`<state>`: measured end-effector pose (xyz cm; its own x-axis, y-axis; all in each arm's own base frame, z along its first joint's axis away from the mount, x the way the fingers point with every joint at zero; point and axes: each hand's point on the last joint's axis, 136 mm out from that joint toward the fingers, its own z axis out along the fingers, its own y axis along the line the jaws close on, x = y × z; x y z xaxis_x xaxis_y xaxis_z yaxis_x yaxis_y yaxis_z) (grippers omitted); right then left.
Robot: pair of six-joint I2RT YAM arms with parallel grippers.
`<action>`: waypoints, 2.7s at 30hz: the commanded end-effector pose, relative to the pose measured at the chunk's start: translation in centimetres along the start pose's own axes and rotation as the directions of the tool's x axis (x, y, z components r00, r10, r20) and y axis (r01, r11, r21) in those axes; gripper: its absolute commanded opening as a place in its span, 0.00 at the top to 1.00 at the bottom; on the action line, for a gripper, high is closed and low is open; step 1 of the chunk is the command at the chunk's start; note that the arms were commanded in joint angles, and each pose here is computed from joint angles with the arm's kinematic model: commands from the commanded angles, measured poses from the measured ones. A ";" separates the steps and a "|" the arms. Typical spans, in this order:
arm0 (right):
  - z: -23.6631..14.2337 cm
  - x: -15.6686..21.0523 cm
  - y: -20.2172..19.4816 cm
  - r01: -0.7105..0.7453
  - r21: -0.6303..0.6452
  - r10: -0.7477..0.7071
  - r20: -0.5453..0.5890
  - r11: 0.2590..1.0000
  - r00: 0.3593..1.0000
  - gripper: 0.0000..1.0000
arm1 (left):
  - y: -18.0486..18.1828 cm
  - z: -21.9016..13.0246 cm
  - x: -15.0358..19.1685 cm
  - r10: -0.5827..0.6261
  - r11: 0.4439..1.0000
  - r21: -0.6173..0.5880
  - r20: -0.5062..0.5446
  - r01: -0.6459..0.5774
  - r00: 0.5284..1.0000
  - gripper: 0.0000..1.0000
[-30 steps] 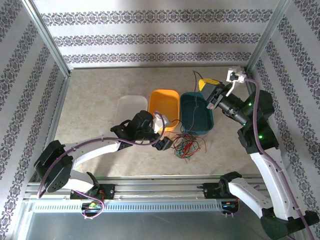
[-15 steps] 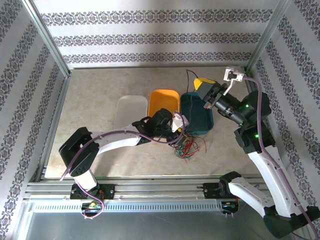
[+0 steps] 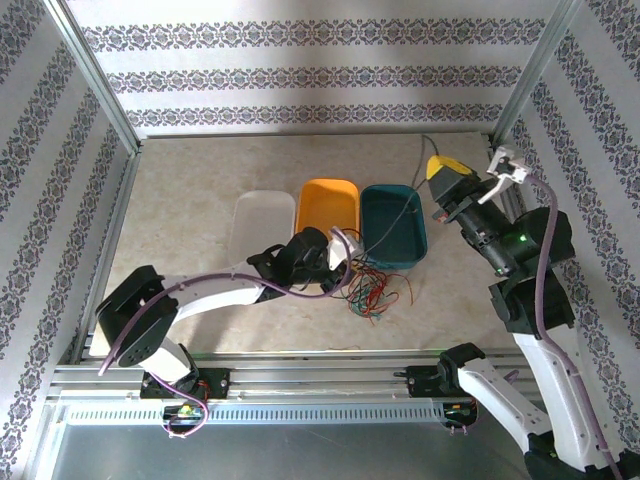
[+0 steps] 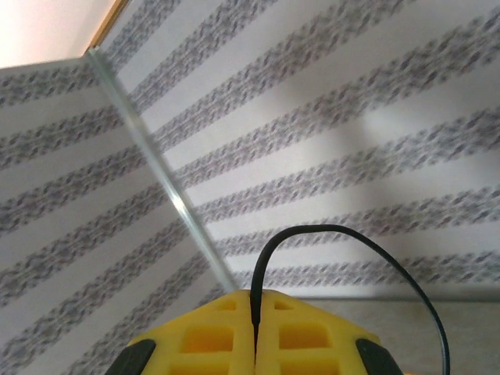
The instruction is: Untangle the cables
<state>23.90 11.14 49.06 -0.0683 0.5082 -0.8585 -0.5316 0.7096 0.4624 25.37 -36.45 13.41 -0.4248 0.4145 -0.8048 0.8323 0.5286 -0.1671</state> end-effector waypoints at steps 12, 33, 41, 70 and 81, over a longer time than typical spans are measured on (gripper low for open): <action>0.8 -5.9 1.5 0.124 0.000 -0.124 0.120 0.992 0.985 1.00 | 2.2 -1.1 10.5 -0.094 0.989 -0.135 -0.225 0.064 0.970 0.71; 8.5 -2.8 8.3 -0.020 -0.380 0.008 -0.033 0.925 0.999 1.00 | 9.9 -12.3 -3.3 -0.147 0.734 -0.559 0.424 0.386 0.894 0.28; 17.0 3.0 7.4 -0.142 -0.356 0.090 -0.159 0.924 0.983 1.00 | 18.2 -29.4 2.5 -0.151 0.032 -0.713 0.690 0.701 0.708 0.12; 24.6 42.7 -0.1 -0.482 0.031 0.316 -0.792 0.876 0.523 1.00 | 20.3 -29.5 3.9 -0.207 0.020 -0.857 0.501 0.515 0.840 0.01; 22.8 45.9 -4.8 -0.196 0.156 0.240 -0.803 0.968 0.545 0.65 | 20.1 -27.6 2.7 -0.251 0.114 -0.820 0.522 0.561 0.815 0.01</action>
<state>42.75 42.31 11.18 -0.8787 0.0849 -0.4697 -0.3241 0.6163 0.7177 30.09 -3.22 22.44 -0.3782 -0.1779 -0.9085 -0.4766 0.8787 0.0264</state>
